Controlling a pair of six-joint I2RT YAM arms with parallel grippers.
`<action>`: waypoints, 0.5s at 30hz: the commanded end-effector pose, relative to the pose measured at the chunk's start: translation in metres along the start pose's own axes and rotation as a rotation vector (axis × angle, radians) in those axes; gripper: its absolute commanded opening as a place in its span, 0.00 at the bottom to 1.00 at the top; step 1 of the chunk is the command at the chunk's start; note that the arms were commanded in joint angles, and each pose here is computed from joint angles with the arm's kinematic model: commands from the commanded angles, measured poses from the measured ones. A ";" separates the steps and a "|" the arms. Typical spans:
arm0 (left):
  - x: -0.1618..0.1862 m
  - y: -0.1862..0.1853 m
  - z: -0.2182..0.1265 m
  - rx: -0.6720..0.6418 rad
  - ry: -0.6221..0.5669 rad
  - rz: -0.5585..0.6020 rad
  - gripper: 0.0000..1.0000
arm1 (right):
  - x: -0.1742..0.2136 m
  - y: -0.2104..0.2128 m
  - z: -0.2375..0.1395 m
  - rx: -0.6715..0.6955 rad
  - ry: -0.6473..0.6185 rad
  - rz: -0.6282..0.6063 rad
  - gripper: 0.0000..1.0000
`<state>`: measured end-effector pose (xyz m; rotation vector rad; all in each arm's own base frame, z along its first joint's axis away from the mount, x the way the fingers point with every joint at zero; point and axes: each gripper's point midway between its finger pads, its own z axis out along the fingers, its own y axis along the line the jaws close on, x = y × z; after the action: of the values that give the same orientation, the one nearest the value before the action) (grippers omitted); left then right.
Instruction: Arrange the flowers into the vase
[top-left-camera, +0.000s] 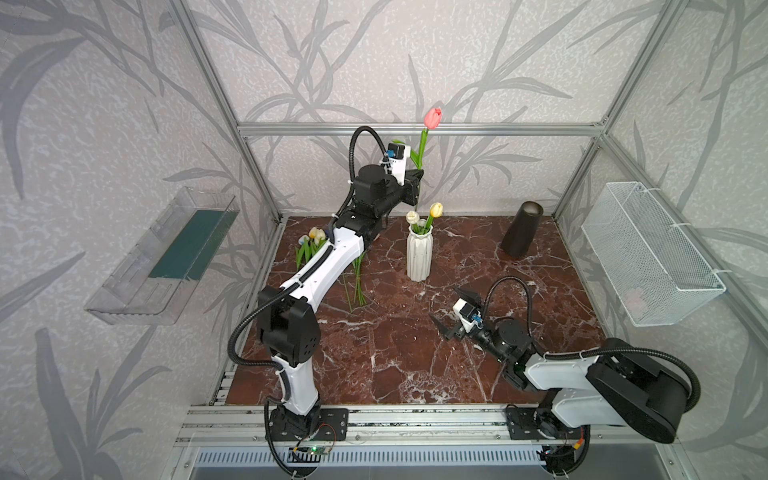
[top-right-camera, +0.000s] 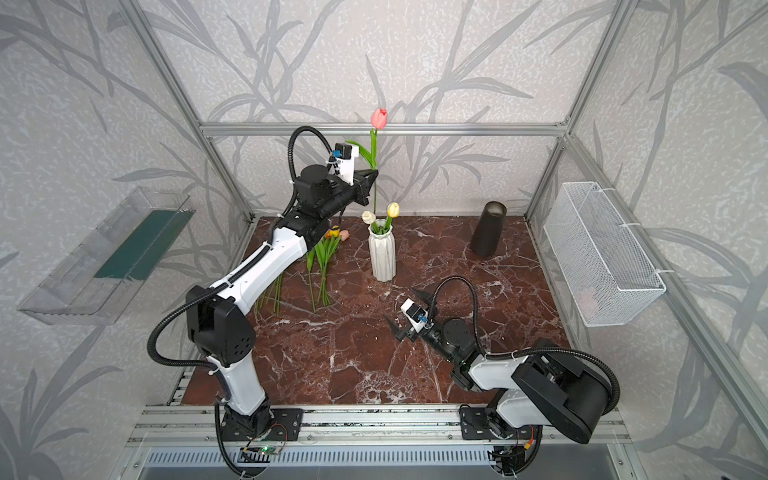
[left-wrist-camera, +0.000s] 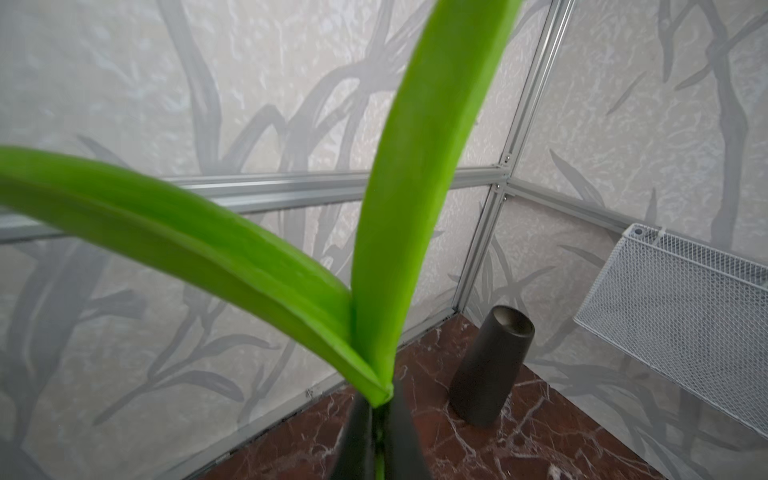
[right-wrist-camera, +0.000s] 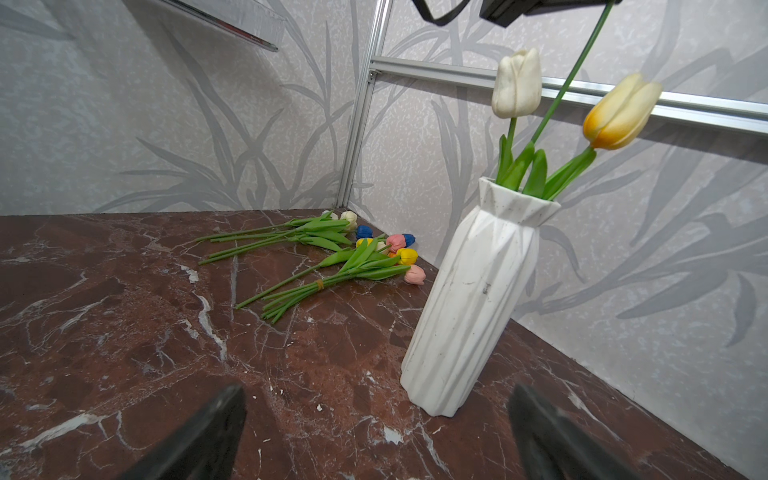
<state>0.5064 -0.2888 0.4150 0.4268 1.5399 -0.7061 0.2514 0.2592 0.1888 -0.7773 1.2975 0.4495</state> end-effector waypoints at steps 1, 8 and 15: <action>-0.015 -0.015 -0.009 0.070 -0.002 -0.043 0.00 | -0.012 0.000 0.000 0.000 -0.046 0.000 0.99; -0.015 -0.022 -0.014 0.111 -0.022 -0.077 0.00 | -0.010 0.000 0.000 0.002 -0.044 0.000 0.99; -0.004 -0.016 -0.014 0.070 0.013 -0.048 0.00 | -0.011 -0.001 -0.001 0.008 -0.048 -0.003 0.99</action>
<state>0.4957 -0.2978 0.4077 0.4442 1.5706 -0.8126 0.2517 0.2594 0.1884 -0.7769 1.2969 0.4496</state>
